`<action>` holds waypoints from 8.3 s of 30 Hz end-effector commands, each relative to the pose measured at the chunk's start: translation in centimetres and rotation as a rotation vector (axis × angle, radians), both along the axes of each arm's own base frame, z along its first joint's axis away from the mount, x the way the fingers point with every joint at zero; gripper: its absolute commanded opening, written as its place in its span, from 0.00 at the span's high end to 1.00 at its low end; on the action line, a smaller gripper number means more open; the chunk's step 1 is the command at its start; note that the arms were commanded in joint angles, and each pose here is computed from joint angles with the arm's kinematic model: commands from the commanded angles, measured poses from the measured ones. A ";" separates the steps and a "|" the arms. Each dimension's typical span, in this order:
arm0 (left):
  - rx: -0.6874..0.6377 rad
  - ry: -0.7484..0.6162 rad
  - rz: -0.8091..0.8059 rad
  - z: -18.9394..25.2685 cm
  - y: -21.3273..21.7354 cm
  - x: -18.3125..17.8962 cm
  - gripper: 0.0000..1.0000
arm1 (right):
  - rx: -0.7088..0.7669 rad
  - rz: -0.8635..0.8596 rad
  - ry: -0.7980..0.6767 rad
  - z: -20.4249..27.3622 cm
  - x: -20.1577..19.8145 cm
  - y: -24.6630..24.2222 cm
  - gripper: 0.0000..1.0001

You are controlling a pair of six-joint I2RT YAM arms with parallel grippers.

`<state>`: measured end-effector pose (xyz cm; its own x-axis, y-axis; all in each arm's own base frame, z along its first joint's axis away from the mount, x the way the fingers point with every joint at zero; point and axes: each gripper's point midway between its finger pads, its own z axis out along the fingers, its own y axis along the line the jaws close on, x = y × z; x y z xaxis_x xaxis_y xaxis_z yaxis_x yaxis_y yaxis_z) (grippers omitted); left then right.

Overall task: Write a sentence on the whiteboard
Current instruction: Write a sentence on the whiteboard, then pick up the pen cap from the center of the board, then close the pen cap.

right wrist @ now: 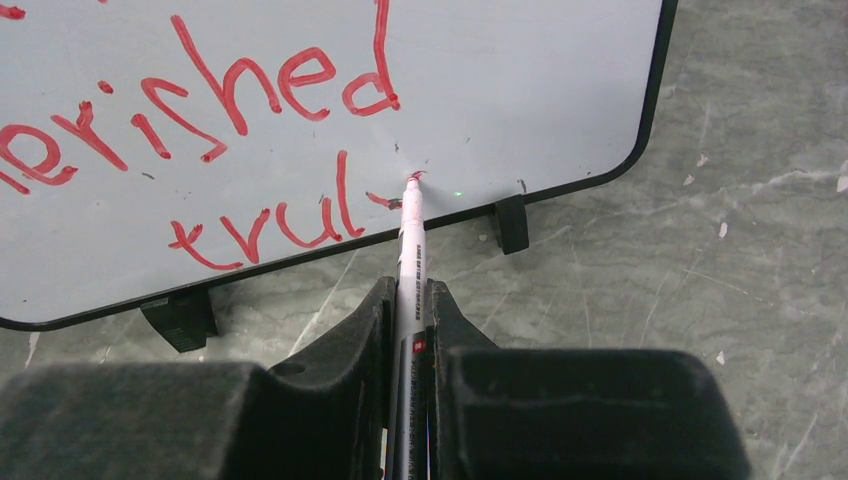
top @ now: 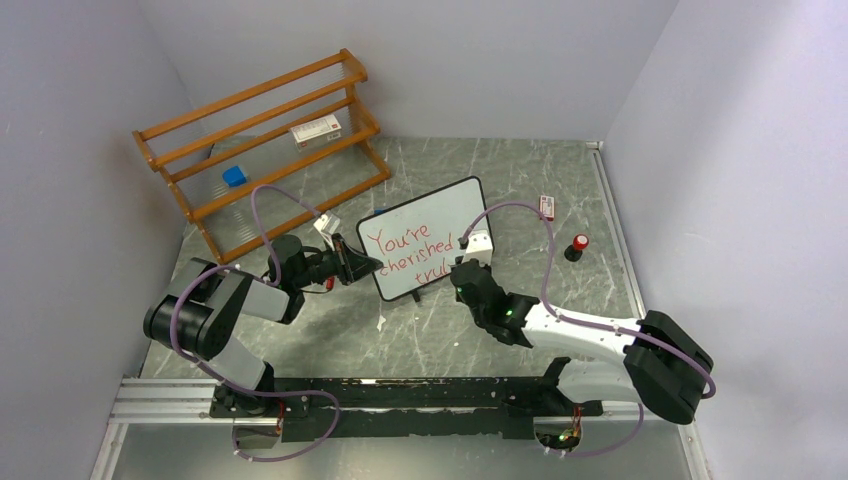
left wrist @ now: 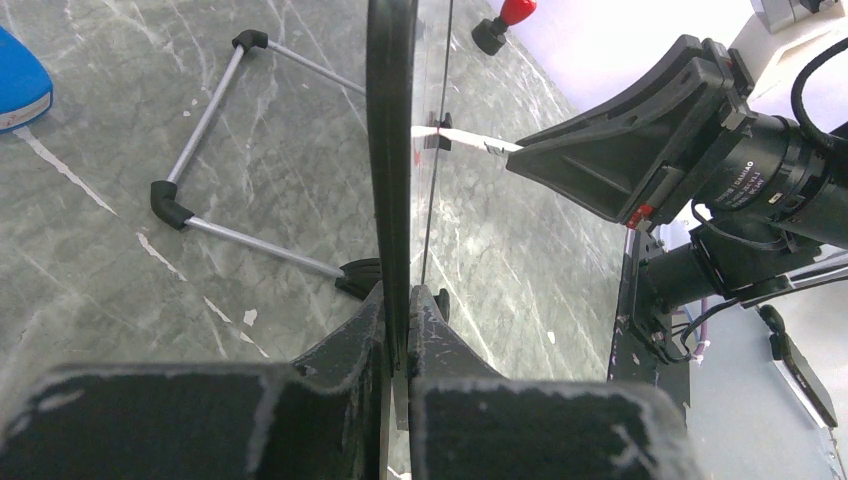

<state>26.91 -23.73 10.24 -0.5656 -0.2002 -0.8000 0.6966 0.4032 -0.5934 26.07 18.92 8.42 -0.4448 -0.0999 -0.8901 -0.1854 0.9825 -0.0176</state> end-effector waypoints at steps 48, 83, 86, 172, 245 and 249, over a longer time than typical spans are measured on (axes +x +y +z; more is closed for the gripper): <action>0.052 0.055 0.026 -1.5 0.8 0.2 0.95 | 0.048 -0.075 0.026 -0.8 0.1 -1.5 1.00; 0.097 0.023 0.178 2.8 2.6 1.4 0.54 | 0.208 0.010 -0.072 4.7 -1.6 -2.3 1.00; 0.137 0.038 0.301 4.0 4.3 1.8 0.38 | 0.227 0.031 -0.098 5.3 -1.9 -2.3 1.00; 0.917 0.671 0.319 -8.9 12.3 -1.0 0.95 | 0.338 0.143 -0.211 7.0 -3.7 -2.5 1.00; 1.078 -0.984 -0.469 14.2 1.2 -8.1 0.95 | 0.520 0.934 -0.160 19.4 -10.2 10.4 1.00; 1.084 -0.989 -0.485 14.2 1.0 -8.3 0.95 | 0.519 0.930 -0.150 19.1 -10.1 10.5 1.00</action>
